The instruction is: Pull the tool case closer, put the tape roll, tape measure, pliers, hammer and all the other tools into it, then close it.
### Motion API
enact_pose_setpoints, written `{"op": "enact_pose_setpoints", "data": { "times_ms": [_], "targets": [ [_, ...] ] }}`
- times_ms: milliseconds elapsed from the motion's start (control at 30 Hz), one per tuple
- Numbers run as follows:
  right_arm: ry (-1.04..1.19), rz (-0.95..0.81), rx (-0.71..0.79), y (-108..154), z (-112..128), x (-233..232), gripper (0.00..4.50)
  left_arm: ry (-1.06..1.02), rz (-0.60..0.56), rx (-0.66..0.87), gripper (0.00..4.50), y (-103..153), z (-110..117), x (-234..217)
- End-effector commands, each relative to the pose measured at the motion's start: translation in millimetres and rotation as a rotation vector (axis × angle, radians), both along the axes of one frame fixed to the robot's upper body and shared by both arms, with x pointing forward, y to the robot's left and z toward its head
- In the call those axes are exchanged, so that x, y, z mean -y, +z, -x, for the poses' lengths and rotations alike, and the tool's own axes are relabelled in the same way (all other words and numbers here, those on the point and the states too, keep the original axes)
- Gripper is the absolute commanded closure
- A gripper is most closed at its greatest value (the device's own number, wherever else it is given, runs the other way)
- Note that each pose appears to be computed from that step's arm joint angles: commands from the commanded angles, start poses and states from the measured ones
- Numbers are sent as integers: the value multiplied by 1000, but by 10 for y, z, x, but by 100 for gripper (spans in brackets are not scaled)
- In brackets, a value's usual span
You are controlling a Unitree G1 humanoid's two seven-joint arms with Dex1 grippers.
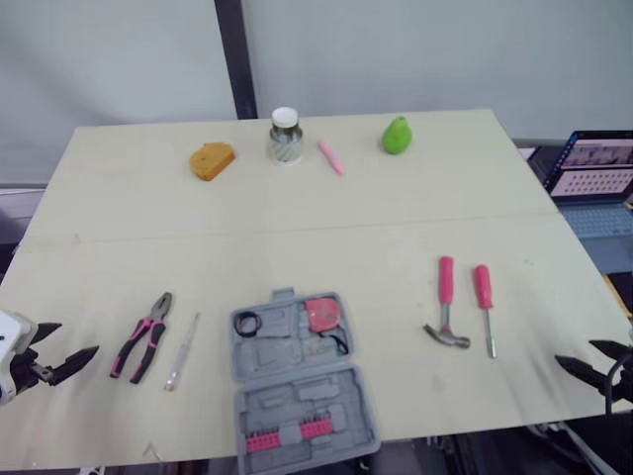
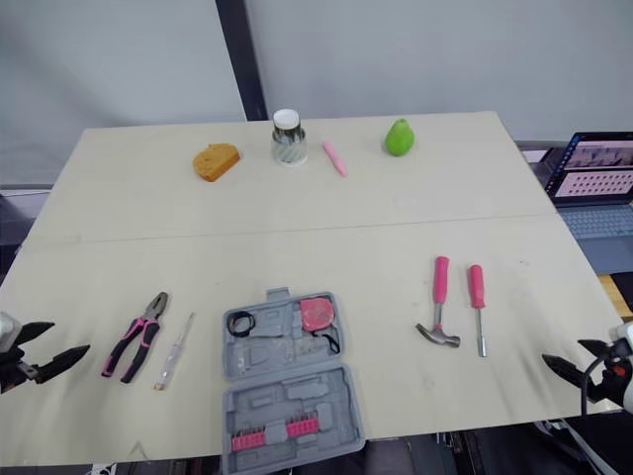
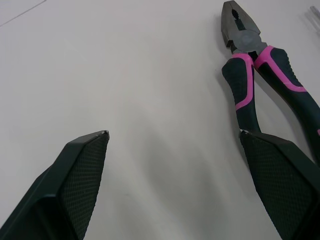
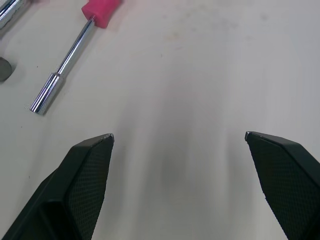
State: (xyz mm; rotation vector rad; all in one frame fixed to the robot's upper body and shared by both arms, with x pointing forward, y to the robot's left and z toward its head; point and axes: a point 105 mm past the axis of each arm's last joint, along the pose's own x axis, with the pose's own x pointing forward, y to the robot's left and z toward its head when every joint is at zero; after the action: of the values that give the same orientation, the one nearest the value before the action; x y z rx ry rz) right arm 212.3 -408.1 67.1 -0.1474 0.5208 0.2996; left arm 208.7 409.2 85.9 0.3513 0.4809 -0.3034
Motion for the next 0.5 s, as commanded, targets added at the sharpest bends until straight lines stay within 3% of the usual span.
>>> {"op": "enact_pose_setpoints", "data": {
  "times_ms": [33,267,500],
  "targets": [
    [32,16,26,112,-28,-2,5,10,-13,36,0,84,16,-18],
    [224,-50,87,307,-220,-537,5,-12,0,37,0,66,11,98],
    [754,-127,136,672,-379,-2126,5,1,184,123,0,55,-139,503]
  ]
}}
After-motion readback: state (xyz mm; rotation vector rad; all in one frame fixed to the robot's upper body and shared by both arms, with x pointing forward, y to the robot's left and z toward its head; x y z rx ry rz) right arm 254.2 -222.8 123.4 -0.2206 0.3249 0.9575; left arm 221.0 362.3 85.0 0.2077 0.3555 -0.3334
